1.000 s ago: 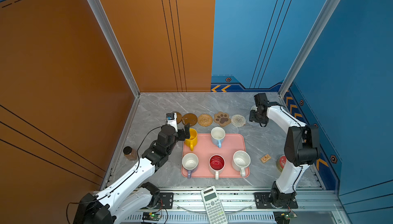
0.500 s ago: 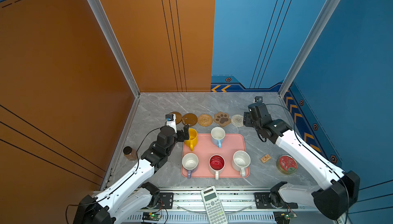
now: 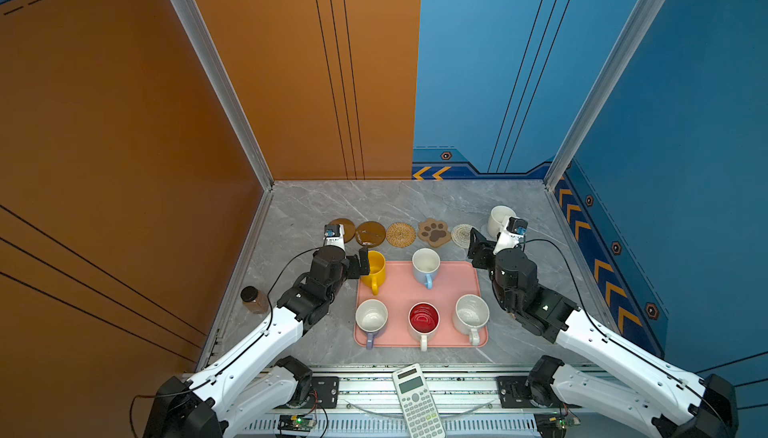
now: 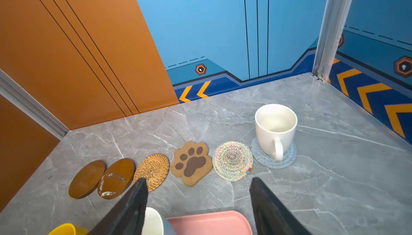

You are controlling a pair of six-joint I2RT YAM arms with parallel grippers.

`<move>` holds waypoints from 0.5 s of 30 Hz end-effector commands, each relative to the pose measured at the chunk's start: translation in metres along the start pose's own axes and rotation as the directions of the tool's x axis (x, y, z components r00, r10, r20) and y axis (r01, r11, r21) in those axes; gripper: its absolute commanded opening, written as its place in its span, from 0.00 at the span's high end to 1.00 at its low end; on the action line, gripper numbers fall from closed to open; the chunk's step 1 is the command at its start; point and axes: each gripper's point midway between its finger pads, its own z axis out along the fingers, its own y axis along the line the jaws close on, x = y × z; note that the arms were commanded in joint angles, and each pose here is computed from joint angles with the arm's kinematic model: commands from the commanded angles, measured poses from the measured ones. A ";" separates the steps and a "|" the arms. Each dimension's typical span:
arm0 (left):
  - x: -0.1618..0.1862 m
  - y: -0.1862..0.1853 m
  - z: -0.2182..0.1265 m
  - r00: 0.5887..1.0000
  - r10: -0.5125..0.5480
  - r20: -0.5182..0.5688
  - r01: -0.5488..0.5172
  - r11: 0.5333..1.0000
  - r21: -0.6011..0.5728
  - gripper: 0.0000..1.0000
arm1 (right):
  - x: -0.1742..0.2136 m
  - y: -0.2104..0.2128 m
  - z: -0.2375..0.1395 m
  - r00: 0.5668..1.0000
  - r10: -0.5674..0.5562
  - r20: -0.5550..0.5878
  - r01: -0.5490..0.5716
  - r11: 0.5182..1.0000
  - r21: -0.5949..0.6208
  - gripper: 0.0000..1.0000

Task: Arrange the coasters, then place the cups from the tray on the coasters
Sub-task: 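Open the right gripper and draw it back toward the robot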

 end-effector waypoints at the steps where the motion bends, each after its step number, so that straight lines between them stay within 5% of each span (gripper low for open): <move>1: -0.016 -0.010 -0.005 0.999 -0.033 0.026 0.033 0.999 0.014 0.01 | -0.005 -0.004 0.001 0.997 -0.050 0.055 0.048 0.998 0.038 0.30; 15: -0.015 -0.034 0.003 1.000 0.016 0.004 -0.016 0.999 0.036 0.00 | -0.011 -0.037 -0.008 0.998 -0.042 0.041 0.031 0.972 0.235 0.29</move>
